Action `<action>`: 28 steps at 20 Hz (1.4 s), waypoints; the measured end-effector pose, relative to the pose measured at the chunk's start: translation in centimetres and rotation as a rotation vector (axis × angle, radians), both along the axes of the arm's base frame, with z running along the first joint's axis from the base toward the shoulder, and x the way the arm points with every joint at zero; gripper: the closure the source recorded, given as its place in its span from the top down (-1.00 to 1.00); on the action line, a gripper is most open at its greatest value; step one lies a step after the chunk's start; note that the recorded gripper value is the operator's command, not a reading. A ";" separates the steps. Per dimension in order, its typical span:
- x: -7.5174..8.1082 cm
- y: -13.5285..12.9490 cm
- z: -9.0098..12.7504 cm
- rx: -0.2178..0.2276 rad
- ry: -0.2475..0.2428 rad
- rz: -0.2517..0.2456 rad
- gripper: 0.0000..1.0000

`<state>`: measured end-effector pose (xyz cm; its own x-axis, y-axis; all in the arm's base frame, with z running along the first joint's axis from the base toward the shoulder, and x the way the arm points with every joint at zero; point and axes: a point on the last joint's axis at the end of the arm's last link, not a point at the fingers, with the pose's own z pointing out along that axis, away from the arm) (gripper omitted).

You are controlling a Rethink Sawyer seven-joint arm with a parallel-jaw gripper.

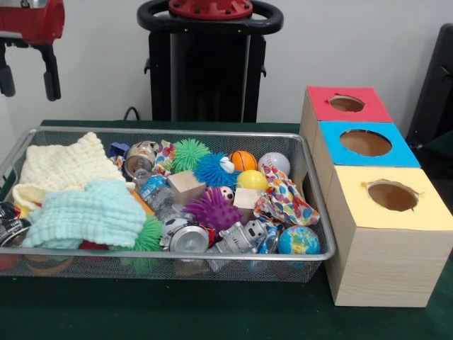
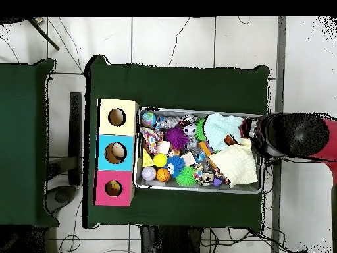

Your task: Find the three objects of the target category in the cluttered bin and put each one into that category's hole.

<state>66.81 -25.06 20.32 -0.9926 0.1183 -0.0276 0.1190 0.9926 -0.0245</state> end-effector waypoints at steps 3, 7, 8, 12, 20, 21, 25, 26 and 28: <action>0.0 0.0 0.0 -0.001 0.000 0.001 1.00; 0.0 0.1 0.0 -0.003 0.001 0.004 1.00; 0.0 0.1 0.0 -0.003 0.001 0.004 1.00; 0.2 0.6 -0.1 -0.004 0.001 0.012 1.00; 0.6 3.0 -0.5 -0.003 0.000 0.050 1.00; 0.7 3.3 -0.6 -0.003 -0.004 0.055 1.00; 0.8 4.5 -1.0 -0.004 -0.018 0.075 1.00; 0.8 4.8 -1.2 -0.003 -0.021 0.081 1.00; 0.7 5.5 -1.4 -0.002 -0.024 0.091 1.00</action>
